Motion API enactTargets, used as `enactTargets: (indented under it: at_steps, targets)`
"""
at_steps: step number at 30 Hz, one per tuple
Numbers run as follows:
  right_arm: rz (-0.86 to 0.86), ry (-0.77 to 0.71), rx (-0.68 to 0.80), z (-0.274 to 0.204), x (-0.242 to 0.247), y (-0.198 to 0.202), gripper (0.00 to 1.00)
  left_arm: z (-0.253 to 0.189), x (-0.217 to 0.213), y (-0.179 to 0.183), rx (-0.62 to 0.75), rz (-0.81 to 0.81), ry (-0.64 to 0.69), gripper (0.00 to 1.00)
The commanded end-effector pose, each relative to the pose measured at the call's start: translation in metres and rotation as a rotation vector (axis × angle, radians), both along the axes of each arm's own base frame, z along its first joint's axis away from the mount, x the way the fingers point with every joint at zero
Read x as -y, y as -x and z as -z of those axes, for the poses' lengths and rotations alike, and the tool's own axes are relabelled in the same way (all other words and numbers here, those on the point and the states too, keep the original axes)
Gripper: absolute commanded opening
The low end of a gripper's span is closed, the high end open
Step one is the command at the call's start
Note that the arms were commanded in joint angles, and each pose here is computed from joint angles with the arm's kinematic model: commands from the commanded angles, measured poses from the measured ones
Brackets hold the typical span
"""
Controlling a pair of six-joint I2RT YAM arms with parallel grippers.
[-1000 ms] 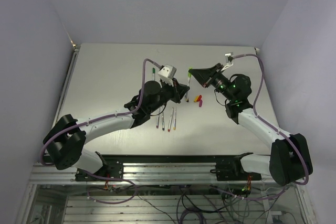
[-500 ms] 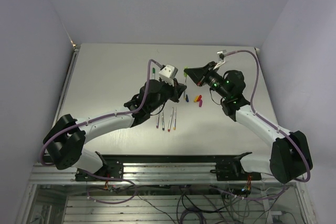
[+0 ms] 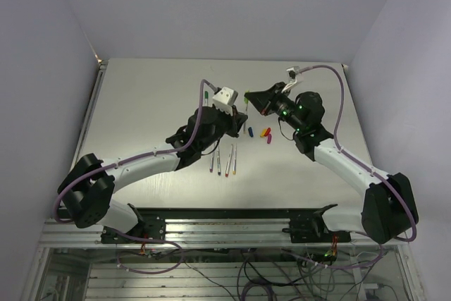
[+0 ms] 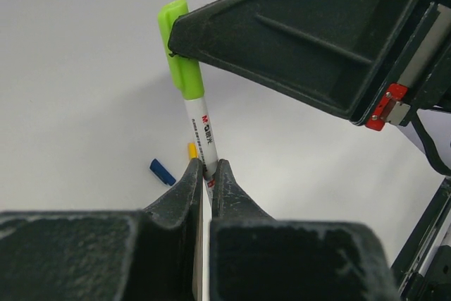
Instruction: Insert the pens into the pen caps
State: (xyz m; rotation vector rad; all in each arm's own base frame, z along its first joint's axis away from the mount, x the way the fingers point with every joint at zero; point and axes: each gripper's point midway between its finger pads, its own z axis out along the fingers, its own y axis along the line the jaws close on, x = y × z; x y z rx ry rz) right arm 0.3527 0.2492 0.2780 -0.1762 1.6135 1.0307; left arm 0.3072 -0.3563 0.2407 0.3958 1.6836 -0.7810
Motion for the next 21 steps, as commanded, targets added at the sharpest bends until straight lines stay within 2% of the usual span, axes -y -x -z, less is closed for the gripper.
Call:
enactTargets:
  at_steps: [1, 4, 9, 14, 21]
  targets:
    - [-0.026, 0.079, -0.105, 0.025, -0.007, 0.010, 0.09, -0.098, 0.001, -0.005, 0.184, 0.000, 0.200, 0.07]
    - [0.010, 0.066, -0.052, 0.002, -0.003, 0.004, 0.20, -0.070, 0.008, 0.000, 0.133, 0.046, 0.125, 0.07]
    - [0.090, 0.059, 0.039, -0.037, 0.008, -0.004, 0.30, -0.027, 0.008, 0.006, 0.049, 0.073, 0.034, 0.07]
    - [0.189, 0.087, 0.101, -0.058, 0.030, -0.001, 0.38, 0.003, -0.002, 0.000, -0.017, 0.012, -0.033, 0.07]
    - [0.268, 0.100, 0.100, -0.057, 0.055, 0.016, 0.45, 0.028, -0.007, -0.021, -0.093, -0.092, -0.092, 0.07]
